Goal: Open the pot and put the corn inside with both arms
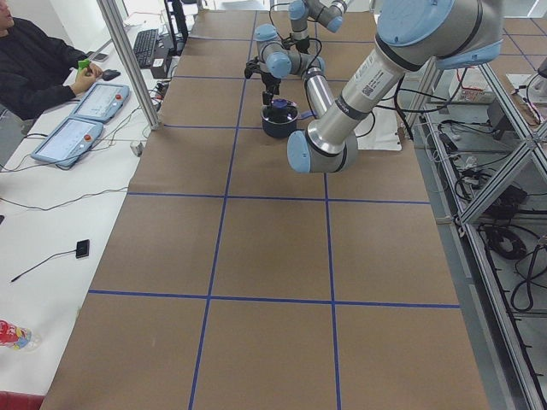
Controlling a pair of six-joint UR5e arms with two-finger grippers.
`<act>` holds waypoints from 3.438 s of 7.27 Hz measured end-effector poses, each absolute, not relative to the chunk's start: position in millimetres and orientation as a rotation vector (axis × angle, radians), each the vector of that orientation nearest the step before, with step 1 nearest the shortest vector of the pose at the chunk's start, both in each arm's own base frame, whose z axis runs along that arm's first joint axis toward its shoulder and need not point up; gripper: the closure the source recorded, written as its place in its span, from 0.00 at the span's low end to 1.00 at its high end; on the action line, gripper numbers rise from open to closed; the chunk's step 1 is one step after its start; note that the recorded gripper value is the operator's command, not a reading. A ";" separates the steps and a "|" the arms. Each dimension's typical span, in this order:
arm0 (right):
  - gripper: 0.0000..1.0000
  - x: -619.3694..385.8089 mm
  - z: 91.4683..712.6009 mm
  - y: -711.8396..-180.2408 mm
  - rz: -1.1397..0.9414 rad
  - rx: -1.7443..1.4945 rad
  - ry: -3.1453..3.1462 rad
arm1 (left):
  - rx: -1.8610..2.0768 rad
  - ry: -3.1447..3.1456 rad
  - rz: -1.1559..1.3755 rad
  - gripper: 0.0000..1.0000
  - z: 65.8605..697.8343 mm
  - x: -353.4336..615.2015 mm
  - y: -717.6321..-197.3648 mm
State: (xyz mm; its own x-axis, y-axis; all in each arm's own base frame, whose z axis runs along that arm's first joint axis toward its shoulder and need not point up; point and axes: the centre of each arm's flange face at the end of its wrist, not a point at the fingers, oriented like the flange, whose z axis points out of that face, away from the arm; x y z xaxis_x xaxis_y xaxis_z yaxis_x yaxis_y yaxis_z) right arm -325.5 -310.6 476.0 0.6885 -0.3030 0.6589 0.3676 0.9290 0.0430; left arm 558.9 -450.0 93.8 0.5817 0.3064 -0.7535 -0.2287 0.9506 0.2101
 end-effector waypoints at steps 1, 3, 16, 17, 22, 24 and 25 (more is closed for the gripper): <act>0.00 -324.9 478.3 -308.9 -0.377 -0.100 -0.716 | 0.095 0.896 0.316 0.02 93.3 561.2 -447.5; 0.00 -324.1 484.2 -304.6 -0.381 -0.111 -0.706 | 0.097 0.896 0.318 0.02 92.5 562.3 -446.3; 0.36 -338.4 504.3 -293.3 -0.507 -0.125 -0.689 | 0.091 0.886 0.317 0.02 101.2 563.2 -446.5; 0.41 -338.5 504.8 -294.0 -0.509 -0.124 -0.689 | 0.091 0.886 0.317 0.02 101.5 563.2 -446.5; 0.54 -340.7 509.4 -294.4 -0.513 -0.129 -0.681 | 0.091 0.884 0.318 0.02 103.1 563.6 -446.7; 0.62 -332.5 507.4 -302.5 -0.532 -0.106 -0.691 | 0.091 0.884 0.317 0.02 103.7 563.7 -446.8; 0.62 -326.7 506.5 -307.8 -0.542 -0.092 -0.696 | 0.092 0.883 0.318 0.02 104.2 563.7 -446.9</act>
State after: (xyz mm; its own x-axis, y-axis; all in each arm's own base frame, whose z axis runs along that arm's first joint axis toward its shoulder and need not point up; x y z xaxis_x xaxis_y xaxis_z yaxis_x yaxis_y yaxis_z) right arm -326.7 -307.8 506.5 0.6361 -0.4436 0.6314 0.5034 0.8587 0.0962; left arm 563.7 -446.9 104.2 0.5911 0.3101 -0.7446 -0.2351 0.9493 0.2087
